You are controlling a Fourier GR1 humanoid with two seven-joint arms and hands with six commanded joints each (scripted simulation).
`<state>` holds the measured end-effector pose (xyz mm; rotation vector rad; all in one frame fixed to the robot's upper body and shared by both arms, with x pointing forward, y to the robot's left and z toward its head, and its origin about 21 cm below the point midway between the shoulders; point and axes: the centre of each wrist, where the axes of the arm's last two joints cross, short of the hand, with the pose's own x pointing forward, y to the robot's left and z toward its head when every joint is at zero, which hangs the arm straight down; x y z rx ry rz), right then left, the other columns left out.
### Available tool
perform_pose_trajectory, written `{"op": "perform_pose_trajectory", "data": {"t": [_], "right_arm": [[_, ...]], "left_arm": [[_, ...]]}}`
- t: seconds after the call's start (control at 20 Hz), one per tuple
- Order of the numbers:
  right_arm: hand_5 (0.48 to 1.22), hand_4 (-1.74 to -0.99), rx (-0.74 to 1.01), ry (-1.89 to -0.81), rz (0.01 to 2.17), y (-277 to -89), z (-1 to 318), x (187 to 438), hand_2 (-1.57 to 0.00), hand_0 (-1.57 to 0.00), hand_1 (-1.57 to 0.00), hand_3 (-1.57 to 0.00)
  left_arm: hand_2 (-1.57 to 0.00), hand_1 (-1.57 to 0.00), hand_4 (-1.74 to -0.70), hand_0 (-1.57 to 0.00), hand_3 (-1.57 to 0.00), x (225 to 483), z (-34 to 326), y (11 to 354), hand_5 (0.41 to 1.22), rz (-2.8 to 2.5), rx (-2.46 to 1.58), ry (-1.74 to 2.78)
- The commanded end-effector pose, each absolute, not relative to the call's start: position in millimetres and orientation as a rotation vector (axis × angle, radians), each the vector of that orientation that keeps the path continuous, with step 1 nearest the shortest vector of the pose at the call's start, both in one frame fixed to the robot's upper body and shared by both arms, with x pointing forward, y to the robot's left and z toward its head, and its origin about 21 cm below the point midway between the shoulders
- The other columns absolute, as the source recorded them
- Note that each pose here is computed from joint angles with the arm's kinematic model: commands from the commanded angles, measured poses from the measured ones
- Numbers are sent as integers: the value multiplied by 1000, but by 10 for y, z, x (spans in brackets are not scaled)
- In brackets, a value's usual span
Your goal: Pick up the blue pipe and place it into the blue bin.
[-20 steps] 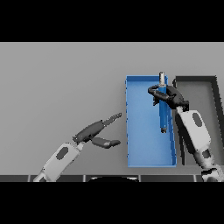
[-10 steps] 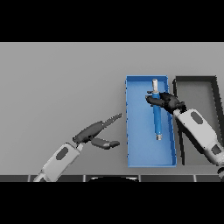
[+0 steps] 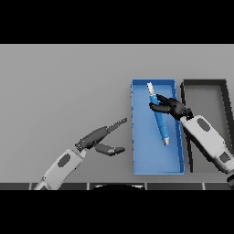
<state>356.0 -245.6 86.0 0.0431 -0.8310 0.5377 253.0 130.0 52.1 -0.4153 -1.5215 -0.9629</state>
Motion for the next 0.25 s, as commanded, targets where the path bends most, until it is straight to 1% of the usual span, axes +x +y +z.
{"op": "perform_pose_trajectory", "data": {"t": [0.0,0.1,0.2], "right_arm": [[774,-1186,32,-832,547,-2456,880,3562,-14,-20,-15,-8],[766,-1186,24,-831,552,-2457,899,3573,-14,-20,-15,-8],[769,-1186,37,-832,568,-2411,902,3546,-14,-20,-15,-8]], "left_arm": [[1,1,-826,1,1,2513,520,1291,471,-963,-413,-1526],[1,1,-826,1,1,2489,528,1254,472,-965,-417,-1532],[1,1,-826,1,1,2473,538,1216,474,-968,-421,-1526]]}}
